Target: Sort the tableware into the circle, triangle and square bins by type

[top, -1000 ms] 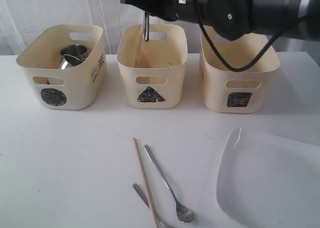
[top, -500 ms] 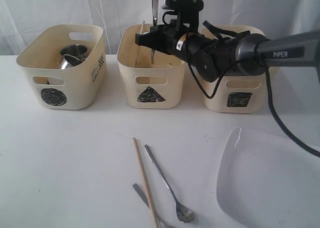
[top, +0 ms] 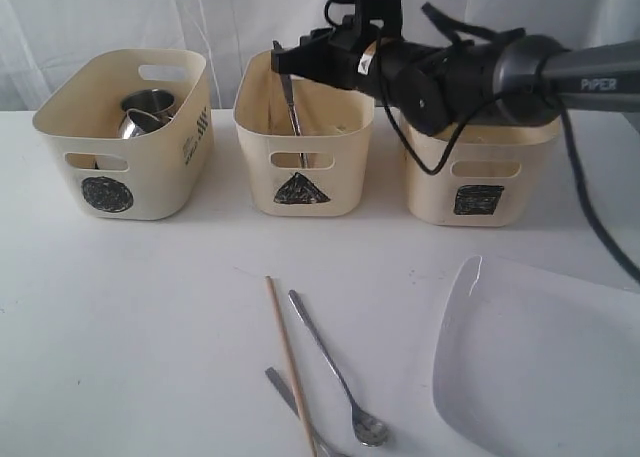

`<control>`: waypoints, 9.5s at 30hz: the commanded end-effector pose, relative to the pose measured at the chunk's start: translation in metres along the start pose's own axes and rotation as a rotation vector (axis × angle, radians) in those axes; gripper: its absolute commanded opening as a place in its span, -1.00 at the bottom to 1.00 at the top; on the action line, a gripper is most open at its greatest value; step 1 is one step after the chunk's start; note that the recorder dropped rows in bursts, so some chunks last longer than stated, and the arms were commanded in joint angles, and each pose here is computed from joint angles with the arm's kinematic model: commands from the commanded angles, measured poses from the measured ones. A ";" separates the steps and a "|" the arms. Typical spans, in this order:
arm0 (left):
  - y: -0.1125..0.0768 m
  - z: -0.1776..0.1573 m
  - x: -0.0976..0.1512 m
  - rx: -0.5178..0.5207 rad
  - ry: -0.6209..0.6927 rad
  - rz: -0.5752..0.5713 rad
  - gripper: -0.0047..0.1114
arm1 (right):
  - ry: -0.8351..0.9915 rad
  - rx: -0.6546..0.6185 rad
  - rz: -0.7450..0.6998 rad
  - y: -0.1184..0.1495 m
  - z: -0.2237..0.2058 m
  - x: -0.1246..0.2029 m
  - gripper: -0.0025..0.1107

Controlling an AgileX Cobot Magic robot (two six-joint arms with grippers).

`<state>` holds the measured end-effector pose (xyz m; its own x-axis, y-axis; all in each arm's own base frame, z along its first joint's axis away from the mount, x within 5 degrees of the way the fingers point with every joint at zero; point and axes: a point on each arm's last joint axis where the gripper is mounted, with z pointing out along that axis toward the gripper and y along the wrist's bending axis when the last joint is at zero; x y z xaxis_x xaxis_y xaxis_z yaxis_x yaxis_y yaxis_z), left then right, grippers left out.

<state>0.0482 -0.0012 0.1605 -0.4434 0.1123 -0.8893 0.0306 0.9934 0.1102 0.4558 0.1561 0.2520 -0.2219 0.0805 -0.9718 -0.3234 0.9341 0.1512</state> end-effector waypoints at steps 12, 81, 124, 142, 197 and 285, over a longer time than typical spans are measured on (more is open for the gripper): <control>-0.001 0.001 0.004 0.004 0.017 -0.006 -0.92 | 0.852 0.159 -0.108 0.026 -0.141 -0.009 -0.96; -0.001 0.001 0.004 0.004 0.017 -0.006 -0.92 | 0.870 -0.100 -0.280 0.115 -0.147 0.062 -0.96; -0.001 0.001 0.004 0.004 0.017 -0.006 -0.92 | -0.147 0.115 -0.220 0.002 0.029 -0.002 -0.40; -0.001 0.001 0.004 0.004 0.017 -0.006 -0.92 | 0.617 -0.150 -0.163 0.039 -0.061 -0.034 -0.96; -0.001 0.001 0.004 0.004 0.017 -0.006 -0.92 | 1.357 -0.217 -0.526 0.247 -0.132 0.209 -0.74; -0.001 0.001 0.004 0.004 0.017 -0.006 -0.92 | 0.011 0.116 -0.085 0.035 -0.057 -0.069 -0.96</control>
<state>0.0482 -0.0012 0.1605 -0.4434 0.1123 -0.8893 0.0306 0.9934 0.1102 0.4218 0.1735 0.3352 -0.1933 0.0275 -0.9808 -0.2382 0.9684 0.0741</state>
